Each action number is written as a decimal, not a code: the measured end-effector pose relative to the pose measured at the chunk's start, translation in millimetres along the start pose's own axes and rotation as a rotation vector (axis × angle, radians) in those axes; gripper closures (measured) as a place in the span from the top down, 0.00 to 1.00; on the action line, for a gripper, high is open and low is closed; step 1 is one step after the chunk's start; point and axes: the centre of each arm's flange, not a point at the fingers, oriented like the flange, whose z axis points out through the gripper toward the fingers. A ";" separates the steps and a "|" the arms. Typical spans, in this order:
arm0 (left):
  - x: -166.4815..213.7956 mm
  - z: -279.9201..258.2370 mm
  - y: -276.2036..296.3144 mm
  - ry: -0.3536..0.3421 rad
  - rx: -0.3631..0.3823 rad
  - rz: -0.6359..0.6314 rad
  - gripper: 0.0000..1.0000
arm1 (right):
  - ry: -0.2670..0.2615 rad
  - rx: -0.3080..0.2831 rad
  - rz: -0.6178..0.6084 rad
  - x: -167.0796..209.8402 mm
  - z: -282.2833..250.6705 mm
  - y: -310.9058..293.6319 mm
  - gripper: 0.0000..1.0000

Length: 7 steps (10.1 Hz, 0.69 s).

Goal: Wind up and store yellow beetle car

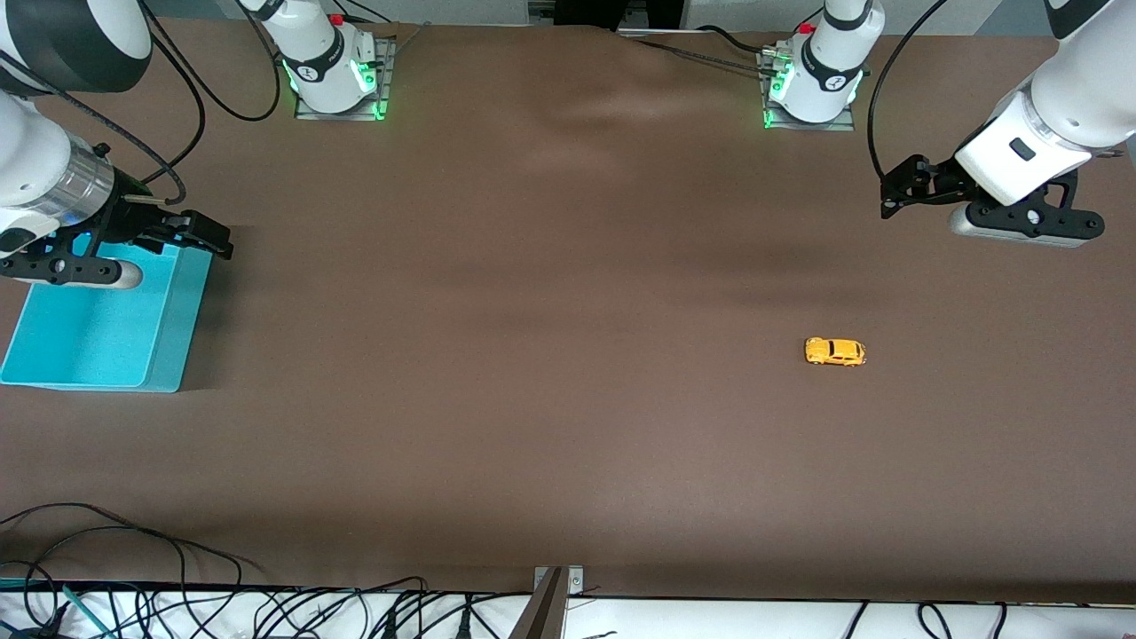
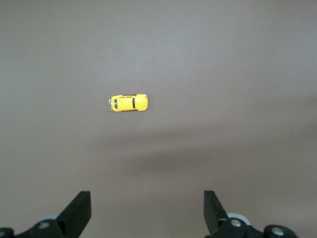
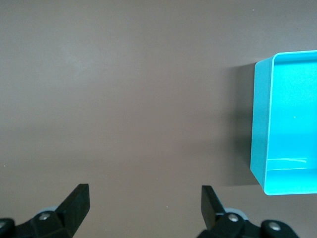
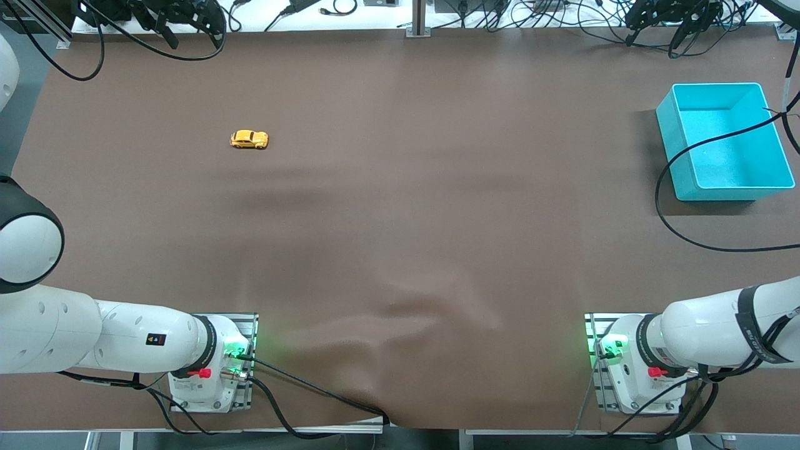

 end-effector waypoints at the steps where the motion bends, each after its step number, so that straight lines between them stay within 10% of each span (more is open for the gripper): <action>1: 2.0 2.6 -5.8 -0.004 -0.001 -0.011 1.00 | 0.000 0.000 0.000 0.0 0.0 0.1 1.00; 7: 11.2 2.1 -25.7 0.046 0.028 -0.040 1.00 | -0.004 0.000 0.002 0.7 1.6 1.0 1.00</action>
